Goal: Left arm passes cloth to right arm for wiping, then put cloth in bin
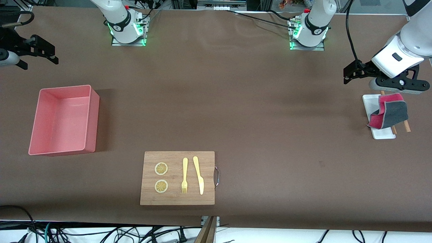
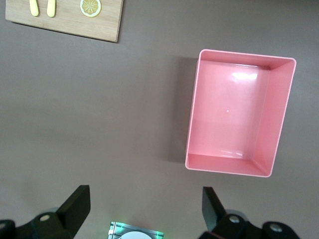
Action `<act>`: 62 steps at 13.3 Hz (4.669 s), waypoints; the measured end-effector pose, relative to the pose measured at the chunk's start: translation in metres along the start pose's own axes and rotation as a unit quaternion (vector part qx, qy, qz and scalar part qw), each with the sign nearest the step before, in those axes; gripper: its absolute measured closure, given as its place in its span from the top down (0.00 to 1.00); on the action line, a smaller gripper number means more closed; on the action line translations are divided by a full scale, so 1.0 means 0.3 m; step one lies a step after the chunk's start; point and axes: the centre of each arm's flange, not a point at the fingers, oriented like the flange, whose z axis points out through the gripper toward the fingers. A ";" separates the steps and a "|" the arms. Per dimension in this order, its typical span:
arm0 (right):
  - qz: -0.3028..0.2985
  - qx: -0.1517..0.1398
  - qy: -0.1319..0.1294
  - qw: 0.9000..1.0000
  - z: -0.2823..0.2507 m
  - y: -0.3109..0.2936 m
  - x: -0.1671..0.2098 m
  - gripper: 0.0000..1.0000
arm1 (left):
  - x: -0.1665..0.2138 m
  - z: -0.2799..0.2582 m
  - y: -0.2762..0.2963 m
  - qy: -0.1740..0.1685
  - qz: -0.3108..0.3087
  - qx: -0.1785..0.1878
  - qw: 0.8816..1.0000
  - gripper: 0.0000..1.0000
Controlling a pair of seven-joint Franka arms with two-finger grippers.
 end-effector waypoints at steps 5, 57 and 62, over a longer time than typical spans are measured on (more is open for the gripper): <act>0.000 0.000 0.000 1.000 0.000 0.000 0.000 1.00 | -0.003 -0.001 -0.001 -0.004 0.000 0.000 1.000 1.00; -0.005 0.000 -0.003 1.000 0.005 -0.015 0.004 1.00 | 0.068 0.814 -0.484 -0.133 0.116 0.235 0.956 0.98; -0.001 0.004 -0.016 1.000 0.013 -0.004 -0.008 1.00 | -0.019 0.954 -0.644 -0.125 0.114 0.233 0.958 0.74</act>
